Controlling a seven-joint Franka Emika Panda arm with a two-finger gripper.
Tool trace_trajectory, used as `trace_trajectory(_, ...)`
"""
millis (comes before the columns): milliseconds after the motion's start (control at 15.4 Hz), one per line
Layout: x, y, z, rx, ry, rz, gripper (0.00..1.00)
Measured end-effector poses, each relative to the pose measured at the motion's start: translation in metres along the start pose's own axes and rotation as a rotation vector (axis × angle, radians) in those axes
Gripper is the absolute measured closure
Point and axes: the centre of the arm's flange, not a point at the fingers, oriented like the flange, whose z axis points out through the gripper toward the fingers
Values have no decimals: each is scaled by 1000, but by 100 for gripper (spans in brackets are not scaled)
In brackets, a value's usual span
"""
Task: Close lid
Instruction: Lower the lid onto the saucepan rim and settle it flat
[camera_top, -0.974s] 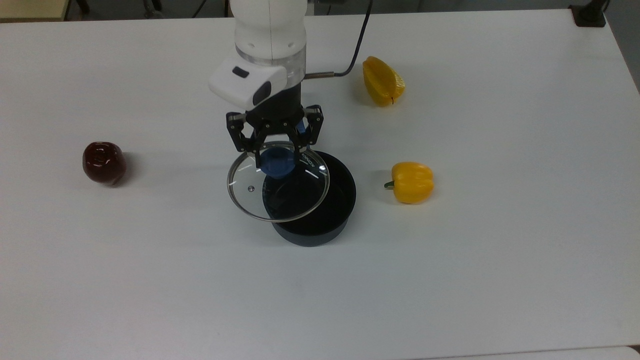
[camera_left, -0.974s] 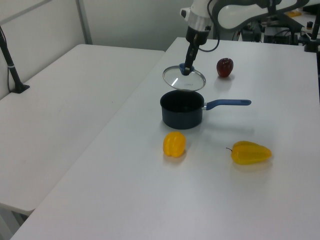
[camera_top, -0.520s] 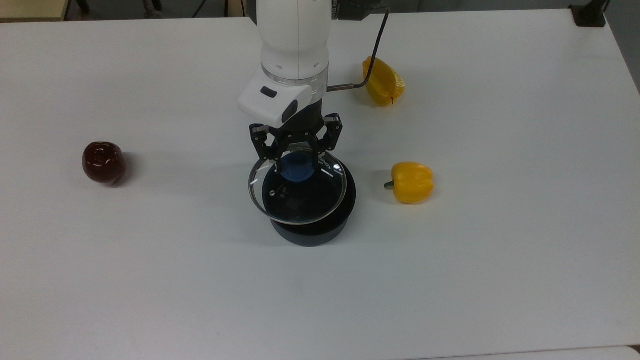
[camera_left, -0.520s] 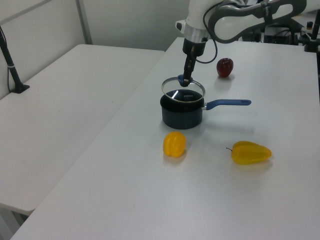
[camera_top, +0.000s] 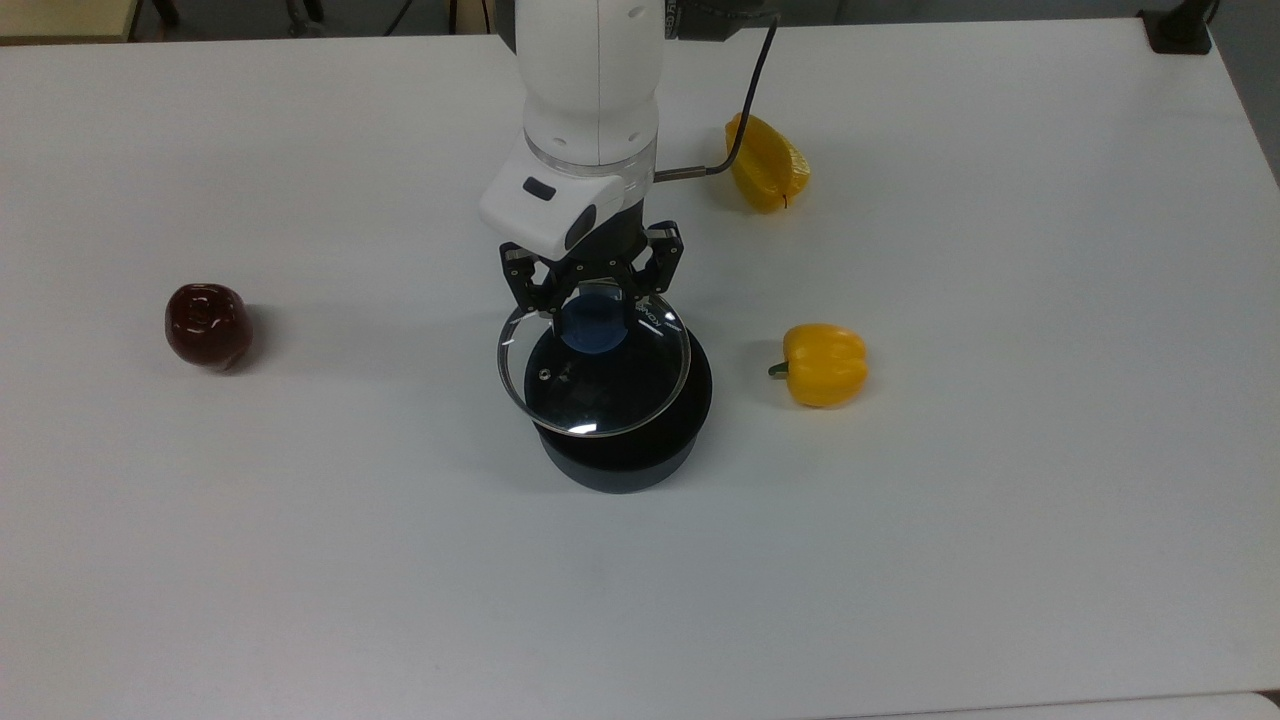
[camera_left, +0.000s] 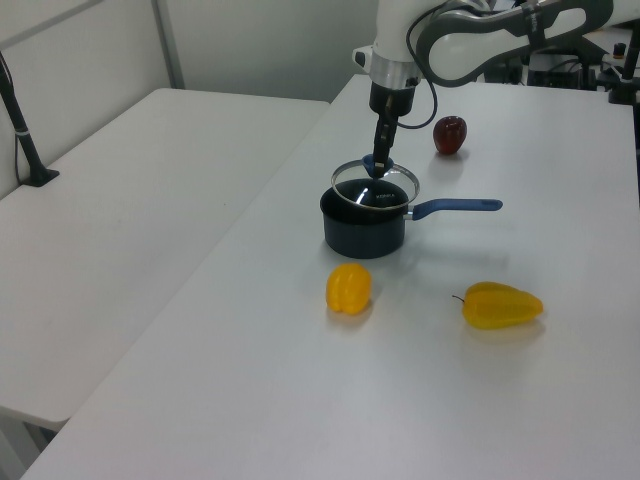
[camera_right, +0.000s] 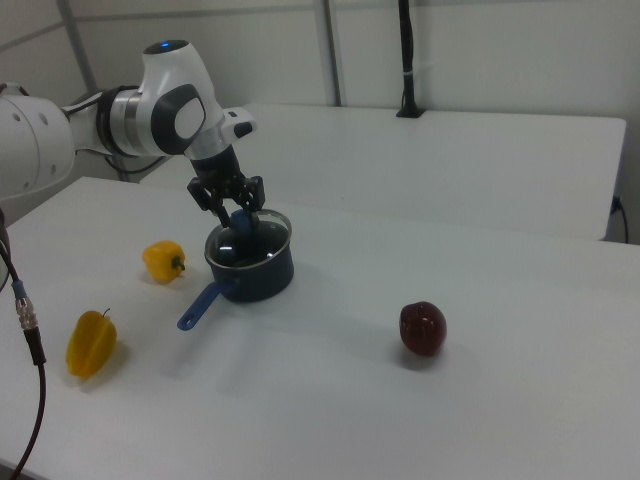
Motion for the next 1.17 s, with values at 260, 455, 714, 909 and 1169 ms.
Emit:
trace_trajectory(260, 0, 0, 4, 1, -6, 0, 39)
trace_trajectory(455, 0, 0, 12, 3, -17, -1, 39)
trace_trajectory(714, 2, -1, 11, 11, 5, 5, 39)
trace_trajectory(909, 3, -1, 10, 29, 12, 16, 39)
trace_trajectory(1169, 4, 2, 8, 33, 23, 26, 39)
